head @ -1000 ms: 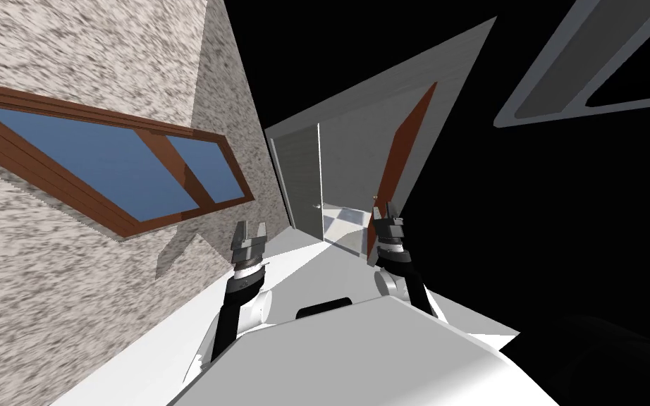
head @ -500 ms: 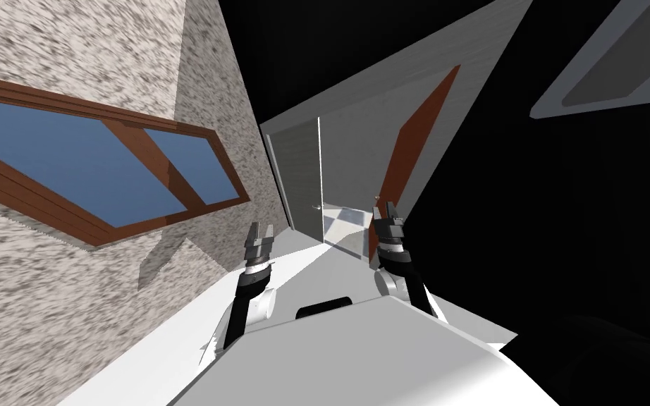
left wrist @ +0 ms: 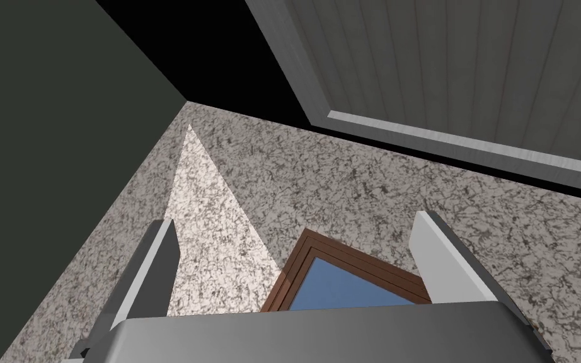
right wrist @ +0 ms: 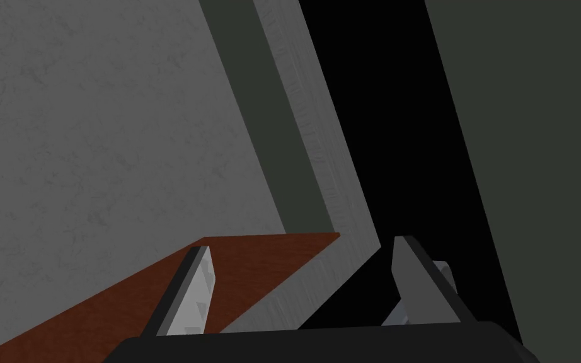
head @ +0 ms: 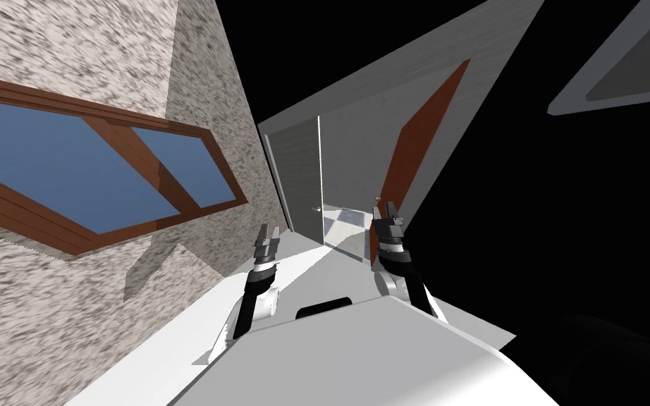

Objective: Push the door open

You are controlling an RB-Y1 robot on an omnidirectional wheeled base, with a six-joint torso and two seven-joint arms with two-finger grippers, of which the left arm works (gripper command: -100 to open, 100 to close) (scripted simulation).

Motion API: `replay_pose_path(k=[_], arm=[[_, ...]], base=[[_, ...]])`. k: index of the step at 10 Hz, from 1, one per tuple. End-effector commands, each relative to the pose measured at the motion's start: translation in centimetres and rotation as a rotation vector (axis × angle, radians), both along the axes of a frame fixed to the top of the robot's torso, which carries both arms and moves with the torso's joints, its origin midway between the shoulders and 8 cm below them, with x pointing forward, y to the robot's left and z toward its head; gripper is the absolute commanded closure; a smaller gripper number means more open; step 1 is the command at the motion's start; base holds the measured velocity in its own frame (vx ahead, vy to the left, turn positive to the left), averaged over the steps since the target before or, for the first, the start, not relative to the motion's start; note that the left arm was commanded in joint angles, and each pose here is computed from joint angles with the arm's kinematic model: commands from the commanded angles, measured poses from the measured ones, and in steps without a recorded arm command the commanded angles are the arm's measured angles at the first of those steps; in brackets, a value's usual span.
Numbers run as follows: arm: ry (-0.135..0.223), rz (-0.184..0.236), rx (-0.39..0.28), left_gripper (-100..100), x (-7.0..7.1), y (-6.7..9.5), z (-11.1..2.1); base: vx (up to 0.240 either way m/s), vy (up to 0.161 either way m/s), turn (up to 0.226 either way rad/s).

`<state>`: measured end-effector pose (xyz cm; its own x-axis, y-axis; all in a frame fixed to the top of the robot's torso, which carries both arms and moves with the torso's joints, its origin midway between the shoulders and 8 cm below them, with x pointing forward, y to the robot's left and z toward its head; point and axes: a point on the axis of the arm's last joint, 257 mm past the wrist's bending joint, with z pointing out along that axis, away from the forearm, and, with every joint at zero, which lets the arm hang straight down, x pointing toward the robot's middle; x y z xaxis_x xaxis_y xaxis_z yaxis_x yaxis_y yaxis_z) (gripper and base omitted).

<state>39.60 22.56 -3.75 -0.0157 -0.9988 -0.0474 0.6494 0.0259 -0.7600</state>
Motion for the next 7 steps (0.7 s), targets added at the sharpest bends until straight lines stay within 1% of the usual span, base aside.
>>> replay_pose_path(k=[1,7], arm=[[0.02,-0.016,0.002,-100,0.6,-0.5,-1.2],[0.101,-0.073,0.014,-100,2.9,-2.5,-5.7]], base=[[0.106,0.03,-0.014],[0.1,0.017,-0.024]])
